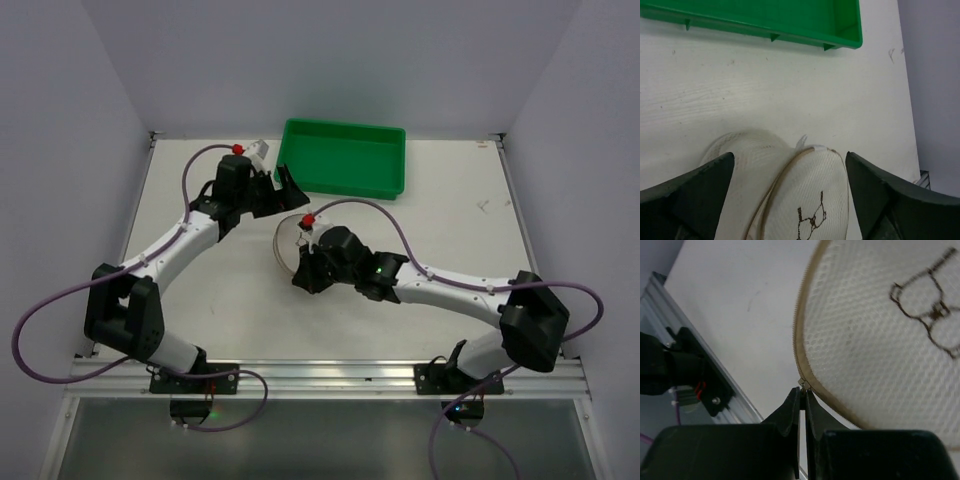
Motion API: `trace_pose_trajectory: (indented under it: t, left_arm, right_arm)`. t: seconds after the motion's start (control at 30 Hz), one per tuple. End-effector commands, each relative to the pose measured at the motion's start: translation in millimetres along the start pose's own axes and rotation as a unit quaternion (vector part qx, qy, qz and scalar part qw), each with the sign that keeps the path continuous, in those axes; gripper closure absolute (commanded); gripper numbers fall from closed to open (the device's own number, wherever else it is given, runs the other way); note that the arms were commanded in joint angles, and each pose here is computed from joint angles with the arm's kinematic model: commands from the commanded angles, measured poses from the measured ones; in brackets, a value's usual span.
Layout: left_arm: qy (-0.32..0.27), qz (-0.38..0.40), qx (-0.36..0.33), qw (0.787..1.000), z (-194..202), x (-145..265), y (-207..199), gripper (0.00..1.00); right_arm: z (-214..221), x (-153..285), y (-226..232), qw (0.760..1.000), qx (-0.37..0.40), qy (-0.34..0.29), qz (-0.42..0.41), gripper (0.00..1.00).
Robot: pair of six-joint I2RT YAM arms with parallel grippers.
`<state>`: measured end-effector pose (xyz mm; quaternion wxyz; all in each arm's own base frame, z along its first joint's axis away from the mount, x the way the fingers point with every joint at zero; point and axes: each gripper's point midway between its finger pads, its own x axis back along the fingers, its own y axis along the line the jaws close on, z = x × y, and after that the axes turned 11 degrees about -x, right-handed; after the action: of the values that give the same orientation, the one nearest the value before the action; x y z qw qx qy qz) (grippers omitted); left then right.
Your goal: Unzip the laundry bag and remove the bra
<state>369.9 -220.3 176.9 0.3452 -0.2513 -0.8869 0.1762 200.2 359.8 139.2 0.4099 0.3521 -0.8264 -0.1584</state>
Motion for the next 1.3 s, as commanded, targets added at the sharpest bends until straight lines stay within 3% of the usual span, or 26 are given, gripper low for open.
trace_pose_trajectory:
  t: [0.0, 0.07, 0.13, 0.27, 0.5, 0.7, 0.73, 0.8, 0.83, 0.87, 1.07, 1.27]
  left_arm:
    - [-0.062, 0.03, -0.032, 0.997, -44.7, 18.1, -22.5, 0.0]
    - [-0.069, -0.003, -0.028, 0.997, -43.8, 30.4, -14.5, 0.0]
    - [-0.078, -0.083, -0.01, 0.993, -35.0, 54.3, 10.6, 0.0]
    - [-0.085, -0.171, 0.024, 0.981, -1.4, 87.7, 45.7, 0.0]
    - [-0.019, -0.068, 0.072, 0.995, 58.0, 79.9, 14.4, 0.12]
    - [0.014, -0.067, 0.072, 0.995, 85.5, 65.8, 7.1, 0.42]
    - [0.016, -0.071, 0.073, 0.995, 87.4, 65.2, 9.1, 0.56]
    - [0.009, -0.075, 0.071, 0.995, 85.9, 64.4, 11.3, 0.72]
    - [0.007, -0.077, 0.071, 0.994, 85.1, 63.9, 12.2, 0.9]
    - [0.003, -0.079, 0.069, 0.994, 82.5, 63.9, 12.8, 0.97]
    - [0.001, -0.084, 0.043, 0.996, 70.7, 59.7, 16.3, 1.0]
    - [0.007, -0.07, -0.009, 0.997, 60.0, 50.8, 24.0, 1.0]
  right_arm:
    - [-35.2, -7.4, 61.6, 0.996, -0.035, -0.02, -0.084, 1.0]
    - [-43.9, -17.5, 65.7, 0.996, -0.042, -0.028, -0.078, 1.0]
    - [-50.9, -22.6, 63.7, 0.996, -0.046, -0.042, -0.065, 1.0]
    - [-61.7, -30.6, 67.4, 0.995, -0.04, -0.059, -0.065, 1.0]
    - [-51.3, -39.3, 59.8, 0.997, -0.031, -0.05, -0.05, 1.0]
    - [-45.7, -37.6, 52.5, 0.998, -0.027, -0.047, -0.038, 1.0]
    - [-46.5, -35.3, 50.4, 0.998, -0.027, -0.05, -0.035, 1.0]
    - [-37.4, -26.9, 36.5, 0.999, -0.021, -0.045, -0.014, 1.0]
    - [-34.7, -23.4, 32.2, 0.999, -0.019, -0.044, -0.007, 1.0]
    - [-29.7, -16.3, 24.5, 0.999, -0.017, -0.043, 0.003, 1.0]
    - [3.2, 17.2, -50.2, 0.994, 0.008, -0.037, 0.103, 1.0]
    - [8.6, 39.0, -54.5, 0.995, 0.037, -0.026, 0.091, 1.0]
